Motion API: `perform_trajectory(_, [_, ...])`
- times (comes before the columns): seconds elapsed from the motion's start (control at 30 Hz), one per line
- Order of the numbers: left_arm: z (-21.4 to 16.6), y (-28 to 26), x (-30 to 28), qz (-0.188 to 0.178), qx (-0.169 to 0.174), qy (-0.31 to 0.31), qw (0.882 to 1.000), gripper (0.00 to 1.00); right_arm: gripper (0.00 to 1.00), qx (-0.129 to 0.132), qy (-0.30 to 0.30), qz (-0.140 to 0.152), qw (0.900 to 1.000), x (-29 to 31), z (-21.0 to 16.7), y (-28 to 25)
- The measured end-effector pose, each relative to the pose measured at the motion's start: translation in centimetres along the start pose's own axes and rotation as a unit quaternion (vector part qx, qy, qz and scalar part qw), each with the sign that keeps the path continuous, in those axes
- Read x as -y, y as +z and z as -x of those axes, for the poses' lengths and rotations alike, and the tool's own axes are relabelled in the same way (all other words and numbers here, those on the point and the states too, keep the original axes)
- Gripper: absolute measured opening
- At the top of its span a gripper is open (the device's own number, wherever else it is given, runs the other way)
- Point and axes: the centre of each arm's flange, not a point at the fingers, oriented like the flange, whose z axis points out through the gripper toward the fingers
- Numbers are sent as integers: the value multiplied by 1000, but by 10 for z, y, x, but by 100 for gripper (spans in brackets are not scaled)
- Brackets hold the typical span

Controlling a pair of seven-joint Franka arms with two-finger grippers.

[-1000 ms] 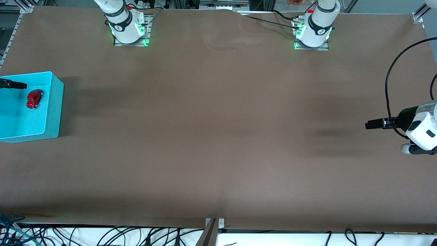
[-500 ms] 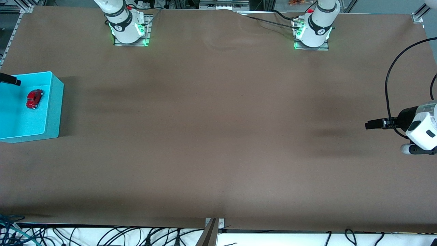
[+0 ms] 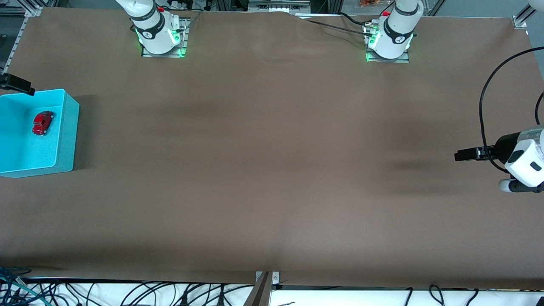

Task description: Wind red beetle toy and store in blue box

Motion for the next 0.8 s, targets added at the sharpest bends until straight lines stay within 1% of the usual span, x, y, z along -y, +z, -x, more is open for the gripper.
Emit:
perform_trajectory(0.23, [0,0,0,0,0,0,1000,100,100,-3,2,4,1000,42,-5,-5])
perform_trajectory(0.37, [0,0,0,0,0,0,1000,100,100,-6,14,2,1000,70,-6,-8])
perform_trajectory(0.6, [0,0,0,0,0,0,1000,100,100,-12,25,6,1000,120,-5,-14])
perform_trajectory(0.8, [0,0,0,0,0,0,1000,100,100,-18,26,9,999,149,-3,-20])
